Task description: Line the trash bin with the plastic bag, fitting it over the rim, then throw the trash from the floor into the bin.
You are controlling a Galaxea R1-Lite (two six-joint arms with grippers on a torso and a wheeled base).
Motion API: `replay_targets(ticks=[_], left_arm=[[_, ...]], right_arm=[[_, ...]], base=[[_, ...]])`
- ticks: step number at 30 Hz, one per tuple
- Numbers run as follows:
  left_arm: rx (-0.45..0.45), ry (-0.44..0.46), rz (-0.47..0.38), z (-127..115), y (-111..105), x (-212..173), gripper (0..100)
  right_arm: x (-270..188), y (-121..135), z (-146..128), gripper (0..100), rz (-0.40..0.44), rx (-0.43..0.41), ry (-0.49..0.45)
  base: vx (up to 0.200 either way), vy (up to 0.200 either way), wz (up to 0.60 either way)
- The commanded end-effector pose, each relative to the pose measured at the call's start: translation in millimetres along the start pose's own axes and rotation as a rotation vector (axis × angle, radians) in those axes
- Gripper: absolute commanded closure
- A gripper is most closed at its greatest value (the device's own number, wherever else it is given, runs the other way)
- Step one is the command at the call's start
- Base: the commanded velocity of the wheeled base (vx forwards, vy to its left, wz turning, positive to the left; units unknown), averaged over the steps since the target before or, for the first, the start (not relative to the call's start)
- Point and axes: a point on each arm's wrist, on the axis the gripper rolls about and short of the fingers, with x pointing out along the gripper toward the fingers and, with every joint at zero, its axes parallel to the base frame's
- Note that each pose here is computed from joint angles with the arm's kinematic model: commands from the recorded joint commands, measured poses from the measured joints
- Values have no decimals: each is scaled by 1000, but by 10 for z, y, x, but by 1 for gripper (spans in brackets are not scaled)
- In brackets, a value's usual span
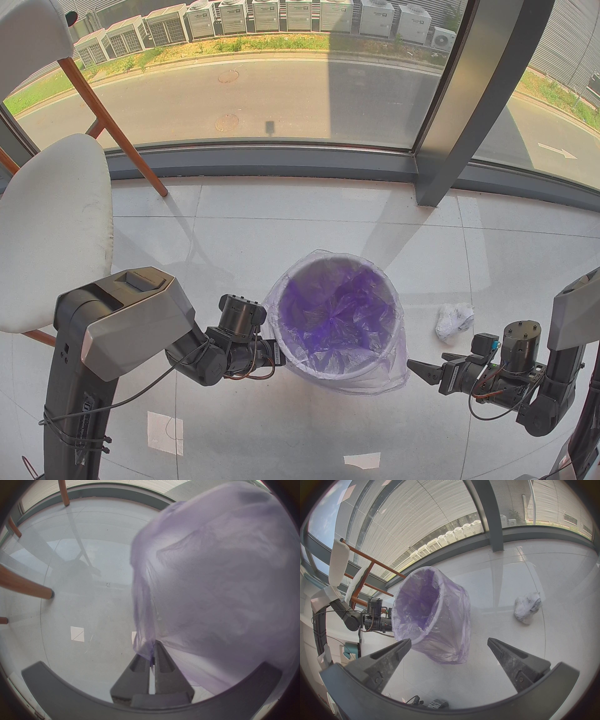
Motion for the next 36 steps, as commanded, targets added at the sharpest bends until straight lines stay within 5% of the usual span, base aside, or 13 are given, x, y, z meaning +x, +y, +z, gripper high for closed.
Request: replay_targets(ticks=[1, 9, 10, 19, 23, 27, 34, 36], left_arm=[[0, 7, 8, 46, -13, 154, 100], [6, 5, 12, 77, -16, 181, 100], [21, 18, 17, 50, -4, 184, 0], [90, 30, 39, 25, 15, -25, 0], [91, 10, 27, 94, -71, -404, 0], [96, 3, 14, 62, -103, -1000, 0], [84, -95, -17, 29, -121, -1898, 0], [60, -129, -28, 29, -114, -2080, 0]], right_arm=[[-68, -65, 25, 0, -27, 15, -13], [-100, -130, 32, 0, -53, 28, -16], [-101, -136, 26, 0, -56, 30, -12], [-97, -247, 41, 0, -95, 50, -19], [-49, -467, 100, 0, -146, 86, -45], [-55, -776, 272, 0, -69, 115, -92], [133, -1204, 31, 0, 16, -185, 20], [198, -1222, -7, 0, 89, -190, 37]], base=[[0, 0, 0], [0, 0, 0], [0, 0, 0], [0, 0, 0], [0, 0, 0], [0, 0, 0], [0, 0, 0], [0, 0, 0]])
